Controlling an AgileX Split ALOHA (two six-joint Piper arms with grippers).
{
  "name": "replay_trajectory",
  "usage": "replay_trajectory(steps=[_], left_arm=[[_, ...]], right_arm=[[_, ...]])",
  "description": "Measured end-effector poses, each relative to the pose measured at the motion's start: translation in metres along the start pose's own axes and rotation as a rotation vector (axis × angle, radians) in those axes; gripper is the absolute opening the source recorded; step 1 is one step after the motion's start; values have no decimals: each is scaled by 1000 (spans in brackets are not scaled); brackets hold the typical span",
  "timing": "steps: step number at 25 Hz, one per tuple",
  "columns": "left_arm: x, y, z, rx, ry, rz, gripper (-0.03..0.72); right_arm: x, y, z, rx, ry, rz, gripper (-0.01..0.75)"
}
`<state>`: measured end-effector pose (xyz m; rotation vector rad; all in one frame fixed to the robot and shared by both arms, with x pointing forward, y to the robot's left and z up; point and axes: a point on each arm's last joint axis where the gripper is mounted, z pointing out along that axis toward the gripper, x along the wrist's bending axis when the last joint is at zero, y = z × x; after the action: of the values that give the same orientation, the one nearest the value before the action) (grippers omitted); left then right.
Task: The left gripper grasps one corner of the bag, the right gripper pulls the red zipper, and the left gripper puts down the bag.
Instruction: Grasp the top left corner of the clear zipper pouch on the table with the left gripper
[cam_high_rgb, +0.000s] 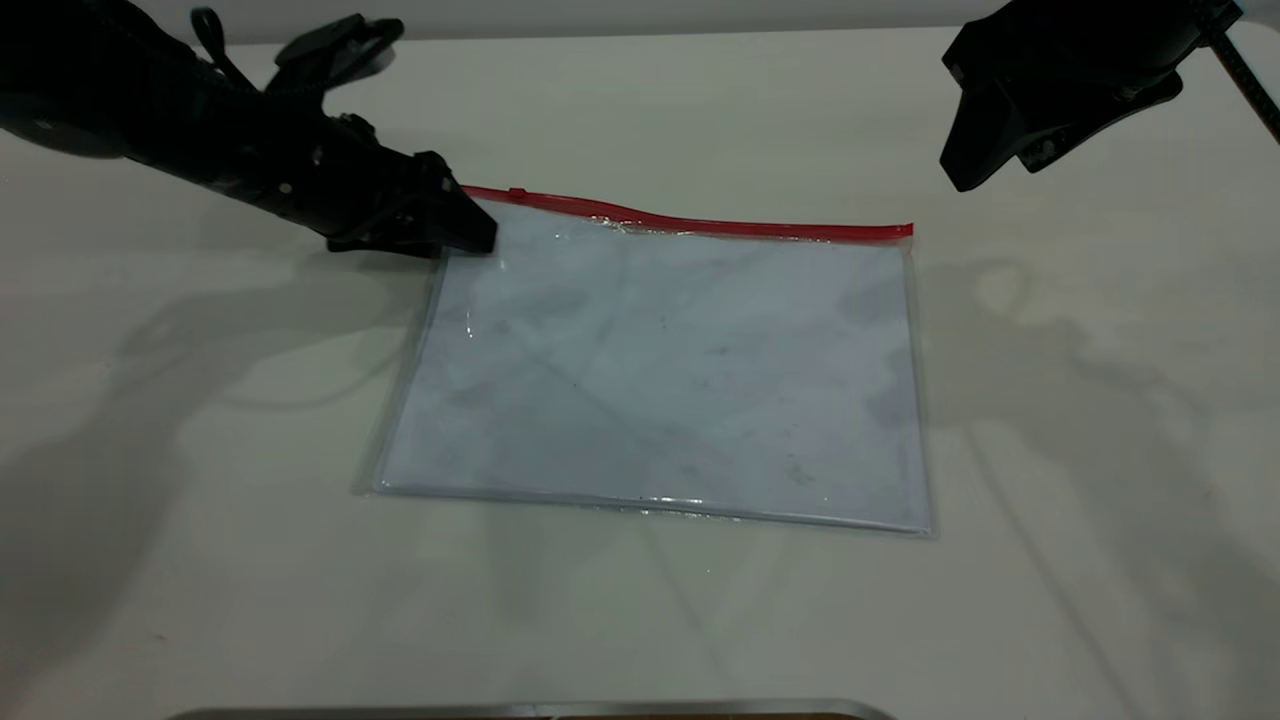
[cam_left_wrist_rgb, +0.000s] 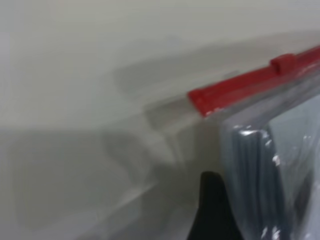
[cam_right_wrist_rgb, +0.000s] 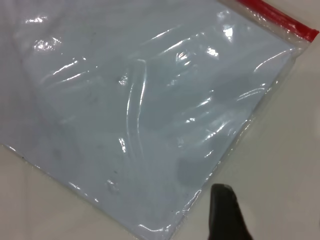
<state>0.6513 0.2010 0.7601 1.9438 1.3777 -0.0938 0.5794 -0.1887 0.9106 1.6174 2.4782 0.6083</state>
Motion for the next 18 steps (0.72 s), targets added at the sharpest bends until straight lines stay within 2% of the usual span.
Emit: replay_trajectory(steps=[3, 5, 8, 10, 12, 18], left_arm=[[-5, 1, 4, -23, -20, -19, 579], [-8, 2, 5, -27, -27, -15, 531], [-8, 2, 5, -29, -29, 23, 355], [-8, 2, 5, -32, -31, 66, 173], [-9, 2, 5, -36, -40, 129, 67], [-13, 11, 1, -48, -52, 407, 53]], right_arm=[[0, 0, 0, -1, 0, 0, 483], [0, 0, 0, -1, 0, 0, 483], [0, 0, 0, -3, -1, 0, 483], [-1, 1, 0, -12, -6, 0, 483], [-1, 3, 0, -28, -15, 0, 483], [-2, 8, 1, -47, -21, -6, 483]])
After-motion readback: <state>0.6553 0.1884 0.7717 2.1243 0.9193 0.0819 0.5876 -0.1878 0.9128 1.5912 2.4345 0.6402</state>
